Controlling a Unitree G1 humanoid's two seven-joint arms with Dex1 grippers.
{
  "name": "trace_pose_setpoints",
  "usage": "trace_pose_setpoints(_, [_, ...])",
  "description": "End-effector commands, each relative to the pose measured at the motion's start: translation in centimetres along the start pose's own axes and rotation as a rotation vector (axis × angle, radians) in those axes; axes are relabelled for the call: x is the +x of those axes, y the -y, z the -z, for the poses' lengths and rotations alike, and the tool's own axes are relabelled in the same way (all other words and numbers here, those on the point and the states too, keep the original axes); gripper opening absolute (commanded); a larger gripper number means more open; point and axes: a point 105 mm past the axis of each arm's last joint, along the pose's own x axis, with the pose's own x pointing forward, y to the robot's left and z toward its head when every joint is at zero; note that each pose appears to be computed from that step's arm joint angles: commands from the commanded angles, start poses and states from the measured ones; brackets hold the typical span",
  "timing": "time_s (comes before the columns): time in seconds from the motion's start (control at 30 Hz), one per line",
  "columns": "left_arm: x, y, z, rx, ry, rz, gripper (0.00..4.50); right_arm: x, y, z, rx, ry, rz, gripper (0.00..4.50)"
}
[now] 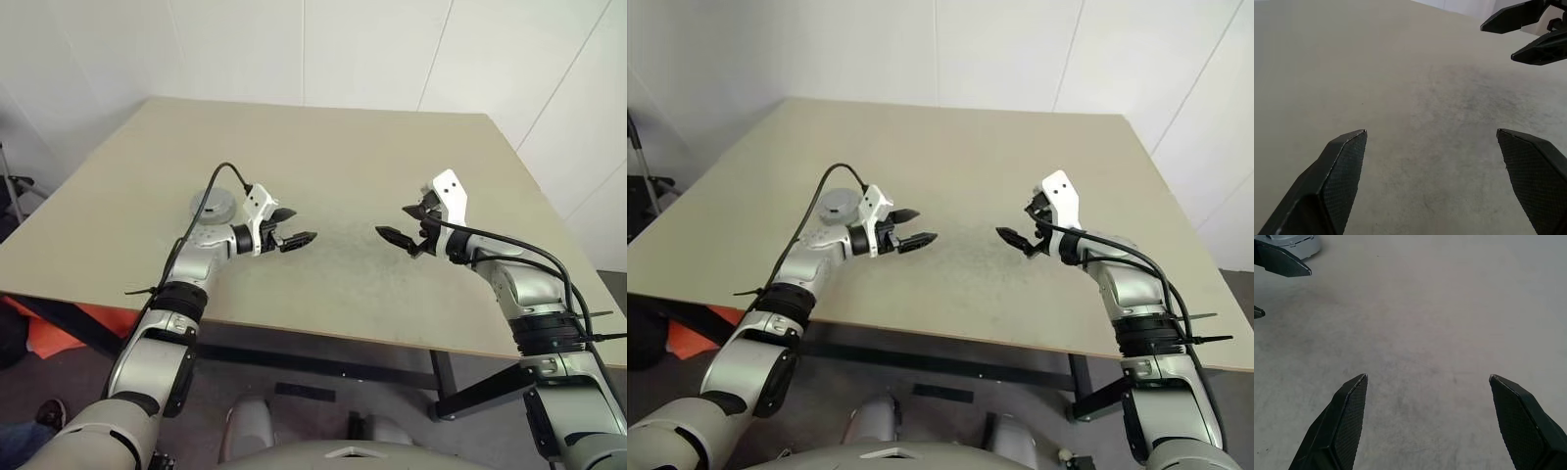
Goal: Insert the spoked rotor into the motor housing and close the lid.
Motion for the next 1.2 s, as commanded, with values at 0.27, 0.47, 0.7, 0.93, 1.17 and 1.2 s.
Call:
trace_pose_setpoints(0.27, [-0.3,-1.2,-2.5,0.076,0.056,-0.025,4.48,0.1,0.8,-2.6,-0.048,0.080,0.051,4.50])
trace_pose_setpoints(0.47, [-0.7,-1.7,-2.9,0.083,0.063,-0.044,4.48,0.5,1.1,-3.2,-0.036,0.105,0.074,4.50])
trace_pose_setpoints(0.7, [-0.9,-1.7,-3.1,0.081,0.072,-0.050,4.48,0.5,1.3,-3.1,-0.032,0.104,0.078,4.50])
trace_pose_setpoints(0.93, [-0.7,-1.6,-2.9,0.074,0.073,-0.045,4.48,0.4,1.6,-3.1,-0.036,0.101,0.089,4.50])
trace_pose_setpoints(1.17, [-0.7,-1.7,-3.0,0.082,0.070,-0.048,4.48,0.6,1.6,-3.0,-0.040,0.102,0.099,4.50])
trace_pose_setpoints(1.2, [-0.7,-1.7,-3.1,0.083,0.070,-0.048,4.48,0.6,1.6,-3.0,-0.041,0.102,0.100,4.50])
